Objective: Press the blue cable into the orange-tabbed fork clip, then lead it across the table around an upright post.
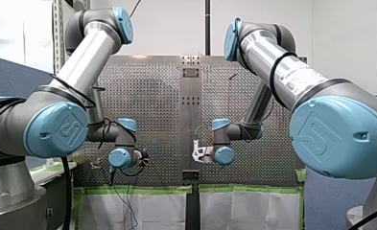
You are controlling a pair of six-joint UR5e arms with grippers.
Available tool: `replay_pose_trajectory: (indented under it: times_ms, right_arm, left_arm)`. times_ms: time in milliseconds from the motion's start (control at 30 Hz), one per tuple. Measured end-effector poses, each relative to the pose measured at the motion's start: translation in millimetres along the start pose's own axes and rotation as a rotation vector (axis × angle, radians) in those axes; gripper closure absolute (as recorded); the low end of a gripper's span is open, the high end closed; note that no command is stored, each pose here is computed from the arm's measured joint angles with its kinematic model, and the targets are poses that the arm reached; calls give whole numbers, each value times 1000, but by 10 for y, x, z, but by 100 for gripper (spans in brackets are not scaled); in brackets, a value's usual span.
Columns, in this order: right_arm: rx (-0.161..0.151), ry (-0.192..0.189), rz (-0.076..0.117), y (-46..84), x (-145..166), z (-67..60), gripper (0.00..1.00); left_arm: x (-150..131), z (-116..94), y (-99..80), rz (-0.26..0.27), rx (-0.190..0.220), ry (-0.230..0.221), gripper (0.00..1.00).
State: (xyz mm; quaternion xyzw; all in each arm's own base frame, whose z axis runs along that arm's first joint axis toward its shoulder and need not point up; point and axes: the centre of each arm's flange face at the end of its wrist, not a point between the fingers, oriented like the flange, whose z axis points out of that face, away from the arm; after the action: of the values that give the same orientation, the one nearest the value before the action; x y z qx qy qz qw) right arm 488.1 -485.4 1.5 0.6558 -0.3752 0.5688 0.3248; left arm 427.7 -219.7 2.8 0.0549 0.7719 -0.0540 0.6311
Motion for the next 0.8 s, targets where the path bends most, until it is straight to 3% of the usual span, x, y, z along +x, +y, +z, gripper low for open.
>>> replay_pose_trajectory:
  times_ms: [800]
  right_arm:
    - [0,-1,0,-1,-16,-1,100]
  left_arm:
    - [-214,362,-250,-43,-81,-15,0]
